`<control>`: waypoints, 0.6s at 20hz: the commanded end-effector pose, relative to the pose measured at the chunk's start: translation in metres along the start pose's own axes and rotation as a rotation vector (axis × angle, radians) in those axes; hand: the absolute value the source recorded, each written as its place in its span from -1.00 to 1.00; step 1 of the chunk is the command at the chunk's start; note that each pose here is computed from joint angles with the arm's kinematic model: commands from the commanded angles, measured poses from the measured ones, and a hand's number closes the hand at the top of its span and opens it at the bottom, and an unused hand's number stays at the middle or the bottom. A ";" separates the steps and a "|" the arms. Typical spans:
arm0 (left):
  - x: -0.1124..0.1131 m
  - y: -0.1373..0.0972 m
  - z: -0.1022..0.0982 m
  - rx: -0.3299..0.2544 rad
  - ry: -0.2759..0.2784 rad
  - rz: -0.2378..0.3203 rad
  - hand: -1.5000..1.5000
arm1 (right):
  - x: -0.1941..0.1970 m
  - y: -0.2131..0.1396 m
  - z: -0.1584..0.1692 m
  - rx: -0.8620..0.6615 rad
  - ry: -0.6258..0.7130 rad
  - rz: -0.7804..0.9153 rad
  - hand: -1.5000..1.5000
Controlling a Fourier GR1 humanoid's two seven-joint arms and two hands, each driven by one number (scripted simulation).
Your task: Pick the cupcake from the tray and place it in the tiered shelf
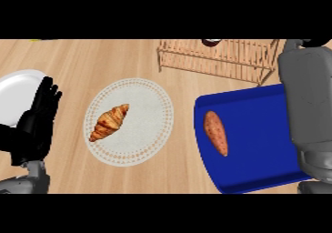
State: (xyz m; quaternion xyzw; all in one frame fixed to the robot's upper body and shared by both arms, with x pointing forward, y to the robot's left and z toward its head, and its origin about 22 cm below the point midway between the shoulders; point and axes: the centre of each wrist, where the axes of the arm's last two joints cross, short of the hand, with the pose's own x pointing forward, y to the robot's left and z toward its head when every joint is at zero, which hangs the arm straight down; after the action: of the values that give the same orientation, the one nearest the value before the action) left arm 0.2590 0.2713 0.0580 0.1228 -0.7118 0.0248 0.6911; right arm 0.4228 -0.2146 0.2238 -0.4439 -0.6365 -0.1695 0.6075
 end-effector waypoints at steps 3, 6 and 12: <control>0.001 -0.011 0.004 0.018 -0.002 -0.003 0.00 | -0.018 -0.078 -0.002 -0.048 0.049 -0.004 -1.00; -0.012 0.011 0.015 0.006 0.019 0.003 0.00 | -0.025 -0.114 0.022 -0.023 0.038 -0.011 -1.00; -0.005 0.017 -0.007 0.005 -0.020 0.006 0.00 | -0.048 -0.190 0.041 0.029 0.029 -0.034 -1.00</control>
State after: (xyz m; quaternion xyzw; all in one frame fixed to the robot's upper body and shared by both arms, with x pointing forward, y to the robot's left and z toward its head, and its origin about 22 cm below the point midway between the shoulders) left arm 0.2525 0.2799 0.0536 0.1212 -0.7124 0.0289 0.6906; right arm 0.2902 -0.2940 0.2326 -0.4308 -0.6343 -0.1908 0.6129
